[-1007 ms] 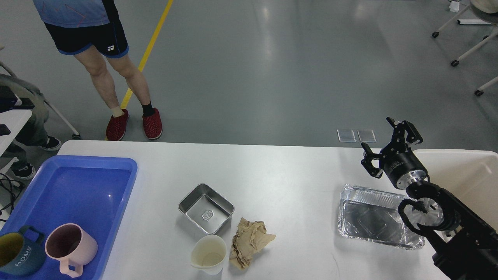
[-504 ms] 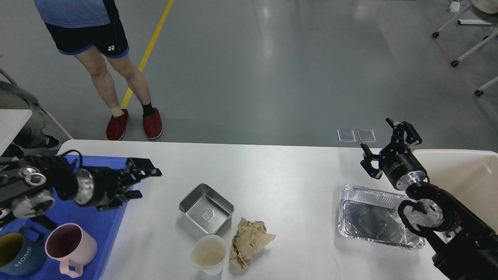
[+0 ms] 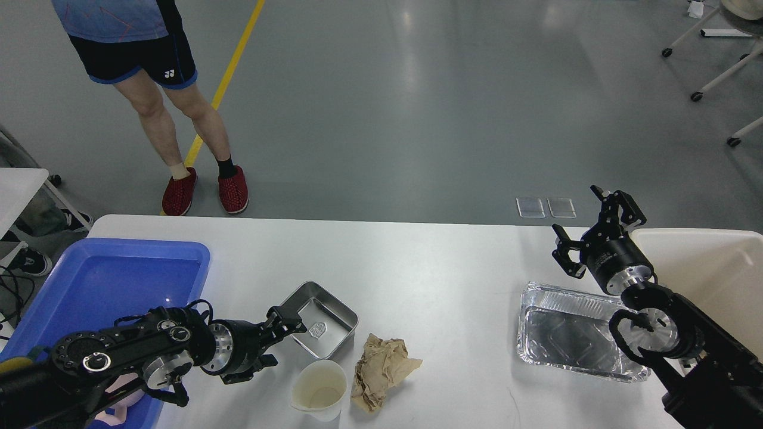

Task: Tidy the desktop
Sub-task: 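Reach the left gripper to the small steel box and grasp it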

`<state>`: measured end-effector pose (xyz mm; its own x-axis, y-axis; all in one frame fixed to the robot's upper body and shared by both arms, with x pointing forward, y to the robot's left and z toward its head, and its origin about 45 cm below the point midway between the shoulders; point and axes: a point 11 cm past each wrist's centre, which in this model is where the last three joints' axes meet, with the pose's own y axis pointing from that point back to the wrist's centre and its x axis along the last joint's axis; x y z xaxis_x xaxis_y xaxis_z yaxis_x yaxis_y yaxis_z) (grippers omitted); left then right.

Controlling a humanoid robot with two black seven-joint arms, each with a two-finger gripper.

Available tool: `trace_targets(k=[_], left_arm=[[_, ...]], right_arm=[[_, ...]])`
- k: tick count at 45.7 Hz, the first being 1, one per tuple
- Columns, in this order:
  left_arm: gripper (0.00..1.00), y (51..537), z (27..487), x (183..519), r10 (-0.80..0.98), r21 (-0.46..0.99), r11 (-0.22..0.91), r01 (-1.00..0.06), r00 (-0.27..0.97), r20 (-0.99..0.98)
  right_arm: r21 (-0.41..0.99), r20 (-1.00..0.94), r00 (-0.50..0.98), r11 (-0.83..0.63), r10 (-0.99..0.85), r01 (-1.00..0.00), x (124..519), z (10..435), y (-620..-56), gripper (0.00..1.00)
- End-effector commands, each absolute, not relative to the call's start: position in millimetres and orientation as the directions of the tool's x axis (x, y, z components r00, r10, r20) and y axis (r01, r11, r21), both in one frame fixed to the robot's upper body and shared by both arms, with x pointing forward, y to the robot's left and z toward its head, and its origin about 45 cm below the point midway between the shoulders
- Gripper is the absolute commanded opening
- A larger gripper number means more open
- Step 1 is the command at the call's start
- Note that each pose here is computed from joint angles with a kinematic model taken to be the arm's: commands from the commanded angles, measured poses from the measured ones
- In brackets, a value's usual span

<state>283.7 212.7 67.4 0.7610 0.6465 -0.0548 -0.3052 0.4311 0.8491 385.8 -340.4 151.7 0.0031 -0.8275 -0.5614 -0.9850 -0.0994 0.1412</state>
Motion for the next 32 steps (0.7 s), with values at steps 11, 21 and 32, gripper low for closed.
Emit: trace_targets(k=[11,21,32], left_arm=[[0.72,204,53,285,0.692,0.858,0.38,-0.345,0.722,-0.016],[0.3,211,51,289,0.709,0.866,0.356,-0.35,0.705,-0.006],[0.04,216,50,289,0.721,0.892,0.317,-0.322,0.693,-0.006]], right_arm=[[0.143,-0.552,0.006,-0.101,-0.834,-0.984,385,151,-340,1.0],[0.15,-0.554,0.002,-0.102,-0.833,-0.983,383,148,-339,1.0],[0.148,-0.553,0.002,-0.101,-0.833,-0.984,383,149,-340,1.0]])
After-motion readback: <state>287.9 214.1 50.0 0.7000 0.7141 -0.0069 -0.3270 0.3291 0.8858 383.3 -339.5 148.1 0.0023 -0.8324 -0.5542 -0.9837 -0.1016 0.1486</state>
